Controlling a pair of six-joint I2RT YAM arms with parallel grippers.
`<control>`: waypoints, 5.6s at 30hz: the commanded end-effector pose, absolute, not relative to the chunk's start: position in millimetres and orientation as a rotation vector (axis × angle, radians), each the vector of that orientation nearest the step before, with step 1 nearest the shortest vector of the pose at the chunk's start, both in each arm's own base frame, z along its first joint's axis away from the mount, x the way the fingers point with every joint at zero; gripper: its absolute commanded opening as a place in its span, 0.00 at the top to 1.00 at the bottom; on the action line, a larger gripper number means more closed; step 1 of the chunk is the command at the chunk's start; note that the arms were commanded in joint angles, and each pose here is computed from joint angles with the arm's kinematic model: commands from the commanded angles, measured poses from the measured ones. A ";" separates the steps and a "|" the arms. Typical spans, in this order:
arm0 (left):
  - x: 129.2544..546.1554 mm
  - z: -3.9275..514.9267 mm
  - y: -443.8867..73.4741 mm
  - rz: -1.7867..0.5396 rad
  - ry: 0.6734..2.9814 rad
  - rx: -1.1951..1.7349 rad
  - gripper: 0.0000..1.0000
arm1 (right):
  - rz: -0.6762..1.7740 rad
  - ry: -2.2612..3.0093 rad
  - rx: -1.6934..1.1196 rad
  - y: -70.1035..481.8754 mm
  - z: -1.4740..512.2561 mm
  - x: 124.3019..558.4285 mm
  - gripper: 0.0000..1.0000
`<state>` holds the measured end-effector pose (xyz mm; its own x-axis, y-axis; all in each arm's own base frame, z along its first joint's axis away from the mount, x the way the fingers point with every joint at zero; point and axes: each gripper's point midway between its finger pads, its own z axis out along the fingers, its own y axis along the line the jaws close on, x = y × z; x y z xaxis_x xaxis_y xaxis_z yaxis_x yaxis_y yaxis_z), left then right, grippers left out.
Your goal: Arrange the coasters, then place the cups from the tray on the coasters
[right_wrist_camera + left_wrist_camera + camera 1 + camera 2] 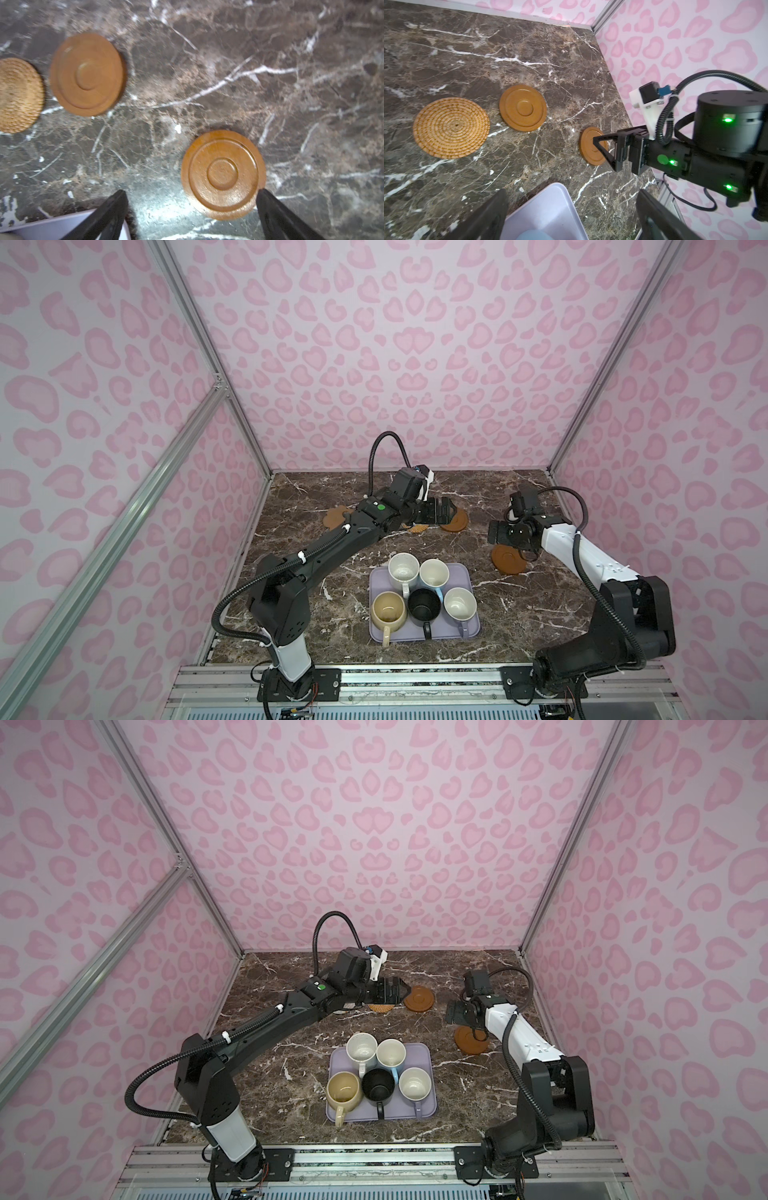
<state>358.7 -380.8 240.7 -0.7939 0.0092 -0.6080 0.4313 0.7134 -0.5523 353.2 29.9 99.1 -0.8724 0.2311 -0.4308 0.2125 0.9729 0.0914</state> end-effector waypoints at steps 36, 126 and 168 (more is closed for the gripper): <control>371.5 203.9 -406.3 -0.877 2.408 0.404 0.02 | 0.099 2.875 0.254 49.7 14.5 362.4 0.46; 311.6 268.2 -227.9 -0.711 2.183 -0.015 0.03 | 0.311 2.126 -0.157 101.8 230.6 328.7 0.02; 220.0 119.9 -265.0 -0.363 2.836 0.006 0.53 | 0.527 2.253 -0.673 227.1 172.0 286.5 0.01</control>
<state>218.5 -269.9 121.6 -0.9615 -0.0197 -0.2742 0.0631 0.9549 -0.2900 286.9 231.3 174.3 -0.6088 -0.2999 -0.7344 -0.6082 0.7708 0.1895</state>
